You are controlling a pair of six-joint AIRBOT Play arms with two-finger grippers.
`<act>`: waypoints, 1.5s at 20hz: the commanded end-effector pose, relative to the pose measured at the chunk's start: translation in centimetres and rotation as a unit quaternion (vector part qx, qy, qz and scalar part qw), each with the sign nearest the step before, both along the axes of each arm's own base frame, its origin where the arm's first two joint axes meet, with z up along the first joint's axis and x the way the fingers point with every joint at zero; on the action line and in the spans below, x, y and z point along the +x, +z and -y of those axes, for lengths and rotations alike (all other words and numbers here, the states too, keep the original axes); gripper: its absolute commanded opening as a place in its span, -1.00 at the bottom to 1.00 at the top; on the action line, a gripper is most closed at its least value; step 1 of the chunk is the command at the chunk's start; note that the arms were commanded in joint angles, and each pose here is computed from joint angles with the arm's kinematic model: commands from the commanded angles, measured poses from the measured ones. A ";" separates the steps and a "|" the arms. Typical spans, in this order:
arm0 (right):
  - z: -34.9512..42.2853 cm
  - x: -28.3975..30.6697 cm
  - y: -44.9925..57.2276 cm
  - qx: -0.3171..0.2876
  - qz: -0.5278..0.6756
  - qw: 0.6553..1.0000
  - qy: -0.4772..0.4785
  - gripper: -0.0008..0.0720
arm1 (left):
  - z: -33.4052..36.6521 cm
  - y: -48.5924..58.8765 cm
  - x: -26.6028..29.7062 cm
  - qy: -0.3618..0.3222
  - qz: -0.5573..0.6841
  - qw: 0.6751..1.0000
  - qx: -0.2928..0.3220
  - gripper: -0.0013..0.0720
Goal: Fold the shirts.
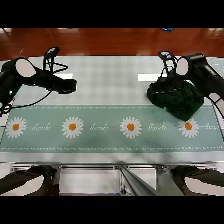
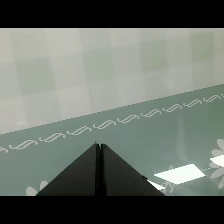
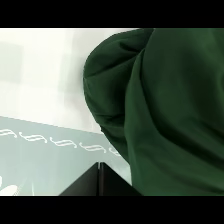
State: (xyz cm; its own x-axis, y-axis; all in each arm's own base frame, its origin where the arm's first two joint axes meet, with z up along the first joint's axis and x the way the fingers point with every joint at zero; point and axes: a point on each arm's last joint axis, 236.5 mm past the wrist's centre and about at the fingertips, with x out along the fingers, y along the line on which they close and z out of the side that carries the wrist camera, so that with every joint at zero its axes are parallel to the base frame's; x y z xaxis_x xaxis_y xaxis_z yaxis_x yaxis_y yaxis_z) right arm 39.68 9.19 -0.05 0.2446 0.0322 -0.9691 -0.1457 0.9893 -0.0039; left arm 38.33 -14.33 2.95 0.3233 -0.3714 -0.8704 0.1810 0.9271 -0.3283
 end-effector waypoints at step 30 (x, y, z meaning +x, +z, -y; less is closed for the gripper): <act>3.1 5.3 7.2 -0.019 0.128 0.991 -0.038 0.16 | -6.2 0.3 1.8 0.008 0.011 0.994 0.111 0.43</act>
